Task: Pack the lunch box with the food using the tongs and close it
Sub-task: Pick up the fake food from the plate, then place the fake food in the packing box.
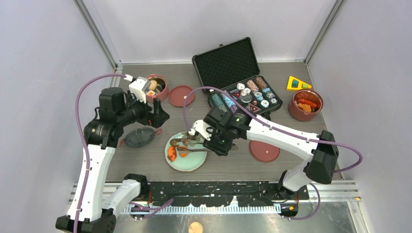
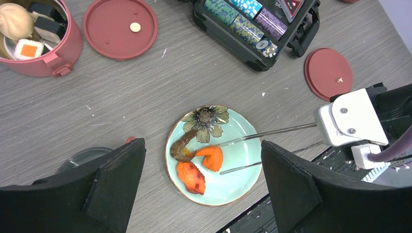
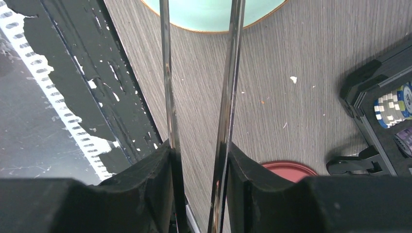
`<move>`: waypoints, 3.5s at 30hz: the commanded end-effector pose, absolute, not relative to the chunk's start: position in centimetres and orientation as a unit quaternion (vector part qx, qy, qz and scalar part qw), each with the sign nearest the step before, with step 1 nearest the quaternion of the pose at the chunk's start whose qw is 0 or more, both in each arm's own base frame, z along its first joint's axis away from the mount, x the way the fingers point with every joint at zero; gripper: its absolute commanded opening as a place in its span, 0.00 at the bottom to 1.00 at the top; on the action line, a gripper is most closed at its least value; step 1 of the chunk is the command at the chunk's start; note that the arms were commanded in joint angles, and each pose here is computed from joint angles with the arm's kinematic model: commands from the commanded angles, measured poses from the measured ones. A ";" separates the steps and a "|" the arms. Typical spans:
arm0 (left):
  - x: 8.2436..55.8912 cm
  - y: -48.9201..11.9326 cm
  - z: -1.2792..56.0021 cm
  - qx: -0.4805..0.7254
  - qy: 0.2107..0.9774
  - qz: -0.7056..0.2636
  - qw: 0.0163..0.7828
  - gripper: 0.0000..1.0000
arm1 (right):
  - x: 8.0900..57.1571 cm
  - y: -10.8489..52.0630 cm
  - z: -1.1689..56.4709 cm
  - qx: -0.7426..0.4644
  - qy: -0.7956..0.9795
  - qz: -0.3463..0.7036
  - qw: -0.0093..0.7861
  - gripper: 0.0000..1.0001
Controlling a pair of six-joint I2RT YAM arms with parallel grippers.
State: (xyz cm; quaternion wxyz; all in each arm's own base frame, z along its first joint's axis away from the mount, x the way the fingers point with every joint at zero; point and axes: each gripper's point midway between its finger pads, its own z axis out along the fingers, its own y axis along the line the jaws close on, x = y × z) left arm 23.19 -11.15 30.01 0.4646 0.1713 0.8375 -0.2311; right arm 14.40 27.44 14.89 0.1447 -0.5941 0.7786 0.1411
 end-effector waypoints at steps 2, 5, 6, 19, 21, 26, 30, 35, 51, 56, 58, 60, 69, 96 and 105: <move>23.6 -11.5 31.4 0.178 0.818 -0.242 0.490 0.91 | 14.9 28.5 14.6 -0.602 0.769 0.132 0.167 0.45; 23.5 -11.6 31.4 0.179 0.818 -0.244 0.489 0.91 | 14.9 28.5 14.1 -0.601 0.771 0.131 0.164 0.46; 23.6 -11.6 31.5 0.180 0.817 -0.244 0.490 0.91 | 14.9 28.4 13.9 -0.600 0.773 0.129 0.163 0.46; 23.6 -11.9 31.4 0.184 0.815 -0.250 0.488 0.91 | 14.4 28.5 12.0 -0.601 0.778 0.116 0.143 0.49; 23.6 -11.9 31.3 0.184 0.816 -0.251 0.488 0.91 | 14.2 28.7 11.8 -0.604 0.776 0.116 0.139 0.49; 23.6 -11.9 31.3 0.185 0.815 -0.251 0.489 0.91 | 14.2 29.2 11.4 -0.604 0.777 0.111 0.137 0.49; 23.6 -11.9 31.4 0.184 0.815 -0.252 0.489 0.92 | 14.4 29.3 11.2 -0.604 0.778 0.104 0.134 0.49; 23.7 -12.0 31.3 0.185 0.815 -0.253 0.487 0.92 | 14.7 29.3 11.2 -0.602 0.782 0.095 0.130 0.47; 24.2 -12.2 31.0 0.186 0.816 -0.257 0.482 0.92 | 13.3 27.2 14.2 -0.602 0.777 0.130 0.128 0.30; 24.3 -12.2 30.9 0.188 0.817 -0.257 0.480 0.91 | 13.7 27.4 16.3 -0.584 0.779 0.173 0.147 0.27; 24.3 -12.3 30.9 0.189 0.817 -0.259 0.479 0.92 | 13.8 27.4 16.9 -0.578 0.781 0.185 0.149 0.26; 24.4 -12.3 31.0 0.189 0.817 -0.259 0.480 0.92 | 13.9 27.3 17.3 -0.574 0.782 0.190 0.149 0.24; 24.6 -12.4 31.0 0.192 0.816 -0.259 0.479 0.92 | 16.2 25.6 19.6 -0.530 0.803 0.213 0.173 0.21; 24.7 -13.0 30.2 0.212 0.822 -0.274 0.452 0.93 | 22.8 0.2 25.4 -0.182 0.946 0.120 0.241 0.21; 24.7 -13.0 30.1 0.211 0.824 -0.273 0.448 1.00 | 22.7 -11.0 24.2 -0.063 0.968 0.094 0.224 0.21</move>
